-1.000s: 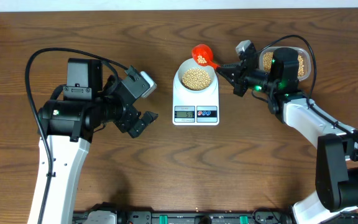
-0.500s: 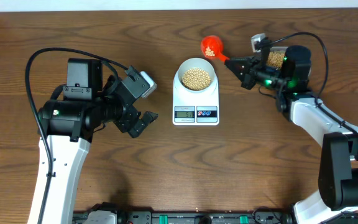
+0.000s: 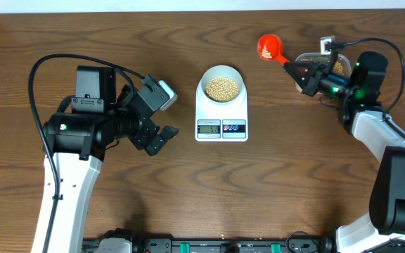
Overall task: Scoop item into bowl and weigh 50g on scale
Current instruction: 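Move the scoop right with the right gripper back to the tub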
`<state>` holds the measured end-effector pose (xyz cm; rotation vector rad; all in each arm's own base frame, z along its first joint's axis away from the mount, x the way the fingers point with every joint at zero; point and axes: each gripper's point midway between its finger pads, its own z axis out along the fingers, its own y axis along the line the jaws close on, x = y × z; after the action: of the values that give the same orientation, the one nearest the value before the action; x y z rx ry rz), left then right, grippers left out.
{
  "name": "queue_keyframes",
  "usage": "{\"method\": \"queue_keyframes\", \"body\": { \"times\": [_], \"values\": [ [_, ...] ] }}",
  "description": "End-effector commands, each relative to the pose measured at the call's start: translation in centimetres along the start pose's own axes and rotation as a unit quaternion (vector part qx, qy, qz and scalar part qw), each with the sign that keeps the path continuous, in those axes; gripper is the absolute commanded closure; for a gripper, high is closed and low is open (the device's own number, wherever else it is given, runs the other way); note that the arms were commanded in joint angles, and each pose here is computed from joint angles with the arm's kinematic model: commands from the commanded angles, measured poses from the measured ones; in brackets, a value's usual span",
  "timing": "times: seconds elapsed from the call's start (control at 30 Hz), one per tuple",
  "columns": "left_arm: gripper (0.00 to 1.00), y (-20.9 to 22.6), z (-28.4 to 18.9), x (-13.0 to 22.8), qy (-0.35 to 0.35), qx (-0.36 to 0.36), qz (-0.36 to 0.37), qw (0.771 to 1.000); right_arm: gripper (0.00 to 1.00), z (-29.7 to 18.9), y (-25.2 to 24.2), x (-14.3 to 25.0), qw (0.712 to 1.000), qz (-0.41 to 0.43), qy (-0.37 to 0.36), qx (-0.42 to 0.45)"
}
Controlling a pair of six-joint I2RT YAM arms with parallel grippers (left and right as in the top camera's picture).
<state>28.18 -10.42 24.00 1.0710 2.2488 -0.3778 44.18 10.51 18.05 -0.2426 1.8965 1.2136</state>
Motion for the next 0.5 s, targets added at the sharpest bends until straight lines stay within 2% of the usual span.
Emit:
{"method": "queue_keyframes", "body": {
  "times": [0.0, 0.47],
  "values": [
    [0.02, -0.1, -0.6, -0.6, -0.012, -0.001, 0.008, 1.000, 0.98, -1.1, 0.3, -0.9, 1.000, 0.006, -0.006, -0.003],
    [0.02, -0.1, -0.6, -0.6, -0.012, -0.001, 0.008, 1.000, 0.98, -5.8, -3.1, -1.4, 0.997, 0.067, -0.024, 0.037]
  ]
}}
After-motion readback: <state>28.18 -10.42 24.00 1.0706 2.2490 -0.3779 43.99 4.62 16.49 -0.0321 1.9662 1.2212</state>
